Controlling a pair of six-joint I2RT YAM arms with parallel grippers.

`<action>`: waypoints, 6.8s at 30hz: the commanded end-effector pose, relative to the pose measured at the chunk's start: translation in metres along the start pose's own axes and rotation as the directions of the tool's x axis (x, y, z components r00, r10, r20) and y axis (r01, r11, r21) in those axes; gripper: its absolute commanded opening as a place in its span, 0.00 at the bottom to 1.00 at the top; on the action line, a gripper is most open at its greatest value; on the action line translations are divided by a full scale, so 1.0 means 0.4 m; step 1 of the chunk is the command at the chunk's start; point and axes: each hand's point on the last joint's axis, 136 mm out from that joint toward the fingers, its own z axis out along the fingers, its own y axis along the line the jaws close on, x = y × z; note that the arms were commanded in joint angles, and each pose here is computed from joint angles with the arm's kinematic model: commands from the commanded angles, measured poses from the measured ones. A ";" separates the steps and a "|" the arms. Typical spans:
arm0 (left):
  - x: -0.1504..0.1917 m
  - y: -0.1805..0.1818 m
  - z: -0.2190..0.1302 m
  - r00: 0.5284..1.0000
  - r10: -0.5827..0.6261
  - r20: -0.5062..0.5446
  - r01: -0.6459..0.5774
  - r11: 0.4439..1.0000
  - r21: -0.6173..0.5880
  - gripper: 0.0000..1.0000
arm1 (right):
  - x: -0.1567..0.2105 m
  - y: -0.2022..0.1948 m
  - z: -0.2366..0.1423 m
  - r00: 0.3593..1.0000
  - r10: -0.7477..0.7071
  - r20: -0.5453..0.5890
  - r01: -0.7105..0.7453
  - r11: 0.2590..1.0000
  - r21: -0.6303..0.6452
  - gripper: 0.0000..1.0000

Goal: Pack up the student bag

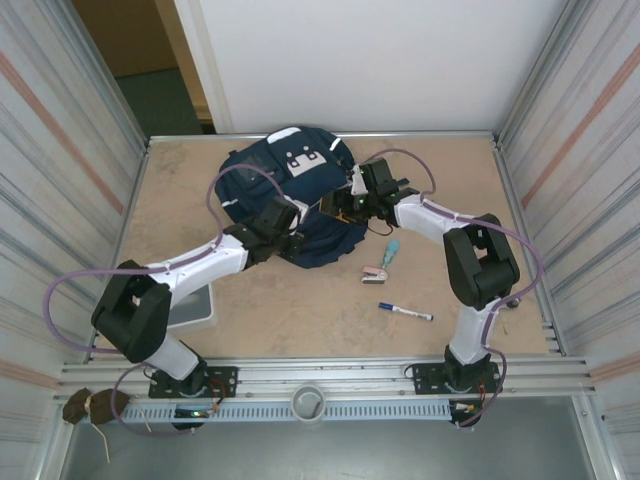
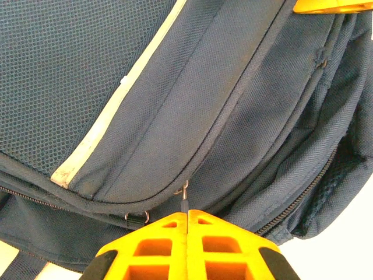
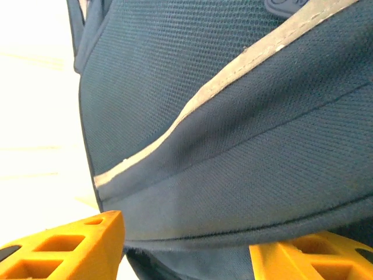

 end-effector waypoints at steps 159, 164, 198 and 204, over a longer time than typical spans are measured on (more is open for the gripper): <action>-0.300 0.007 -0.082 0.900 0.019 0.436 -0.131 0.965 0.229 0.00 | 0.449 -0.226 -0.165 0.848 -0.306 -0.433 0.486 0.777 0.400 0.86; -0.298 0.007 -0.083 0.901 0.017 0.434 -0.129 0.965 0.229 0.00 | 0.426 -0.233 -0.129 0.846 -0.333 -0.417 0.505 0.753 0.422 0.71; -0.511 0.076 -0.230 0.866 -0.300 0.399 0.082 0.873 0.480 0.00 | -0.087 0.171 0.035 0.972 0.083 0.220 -0.071 0.995 -0.064 0.67; -0.490 0.099 -0.207 0.869 -0.311 0.386 0.103 0.875 0.472 0.00 | -0.018 0.184 -0.095 0.969 -0.118 0.217 0.117 0.993 0.016 0.73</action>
